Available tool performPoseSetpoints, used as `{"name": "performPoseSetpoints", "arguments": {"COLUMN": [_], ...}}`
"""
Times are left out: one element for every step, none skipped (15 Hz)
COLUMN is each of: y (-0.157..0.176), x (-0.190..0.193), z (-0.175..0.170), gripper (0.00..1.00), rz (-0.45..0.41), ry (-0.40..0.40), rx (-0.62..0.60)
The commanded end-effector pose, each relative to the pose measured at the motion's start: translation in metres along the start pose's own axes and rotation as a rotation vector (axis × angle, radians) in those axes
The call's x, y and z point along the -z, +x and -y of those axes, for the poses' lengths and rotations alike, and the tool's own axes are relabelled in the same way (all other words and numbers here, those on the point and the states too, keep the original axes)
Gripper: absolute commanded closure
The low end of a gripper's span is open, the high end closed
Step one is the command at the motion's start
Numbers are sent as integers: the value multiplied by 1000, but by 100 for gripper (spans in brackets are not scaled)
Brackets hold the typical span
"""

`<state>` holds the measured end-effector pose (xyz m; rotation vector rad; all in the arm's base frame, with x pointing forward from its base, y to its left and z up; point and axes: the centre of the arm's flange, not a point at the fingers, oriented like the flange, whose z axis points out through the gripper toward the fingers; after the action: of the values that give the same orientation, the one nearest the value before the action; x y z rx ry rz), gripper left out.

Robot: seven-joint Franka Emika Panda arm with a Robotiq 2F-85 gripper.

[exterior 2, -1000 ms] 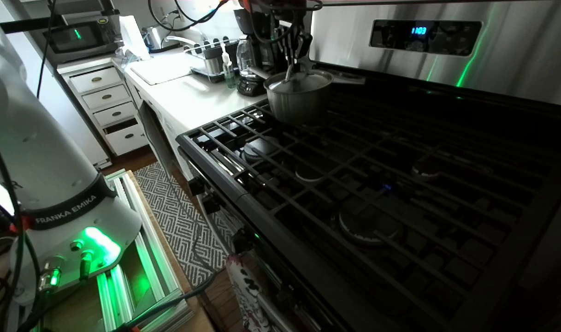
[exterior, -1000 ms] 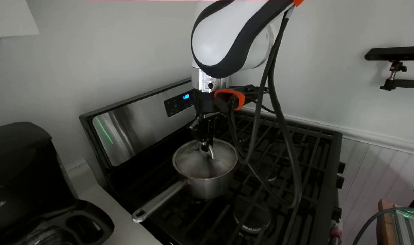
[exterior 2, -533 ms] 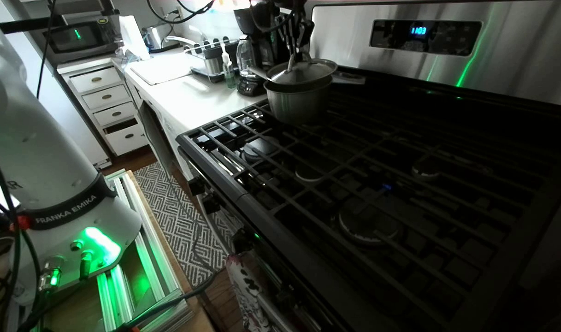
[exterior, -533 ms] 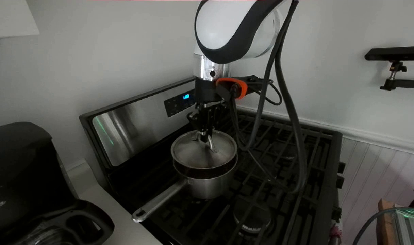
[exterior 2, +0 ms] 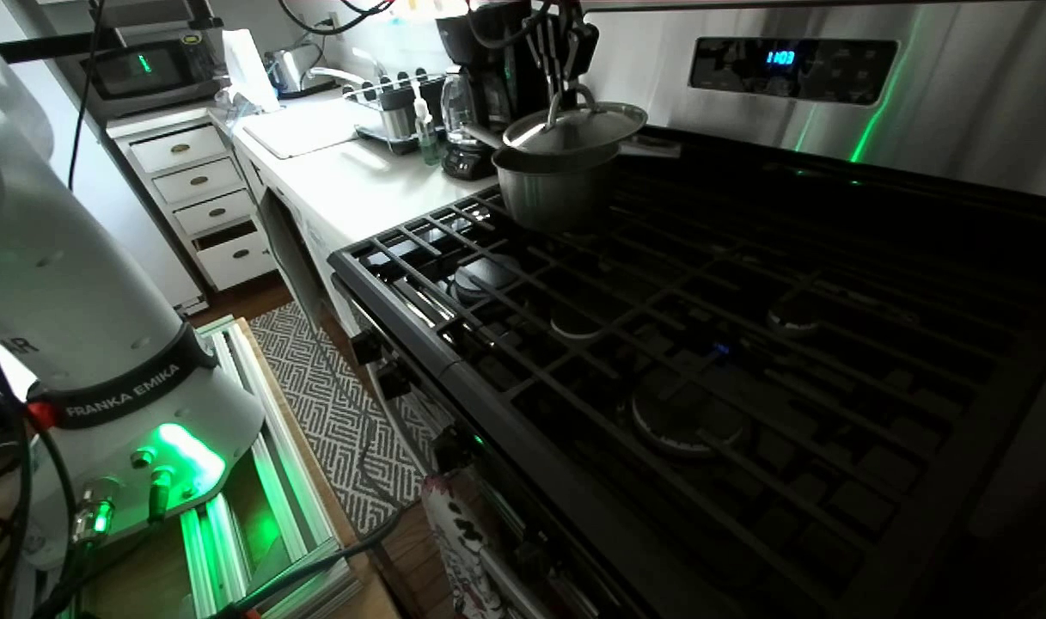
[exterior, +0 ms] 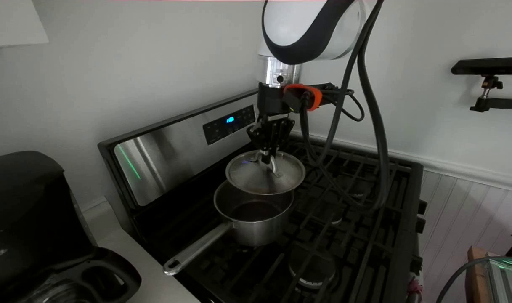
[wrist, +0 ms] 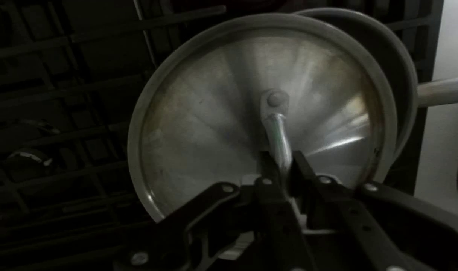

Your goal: Remove the lid from the pot, put it on the stove and move the pot to the right

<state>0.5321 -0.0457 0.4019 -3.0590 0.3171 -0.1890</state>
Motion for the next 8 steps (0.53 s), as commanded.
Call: {"name": "performPoseSetpoints", "arguments": {"y": [-41,-48,-54,-60,-35,-42,-46,-48], "x": [8,7,5,5,-3,-4,-3,-3], "z": [-47,-60,-70,-78,-66,-75,-79,-79], "gripper": [96,96,96,96,85,85,85,85], "rz": [-1,1,2,0,28,30,30,30], "ry": [-6,-3,-2,-2,-5,-4,-3,-3], "rx": [-82,-107,-130,-151,-123,-141,-149,-151]}}
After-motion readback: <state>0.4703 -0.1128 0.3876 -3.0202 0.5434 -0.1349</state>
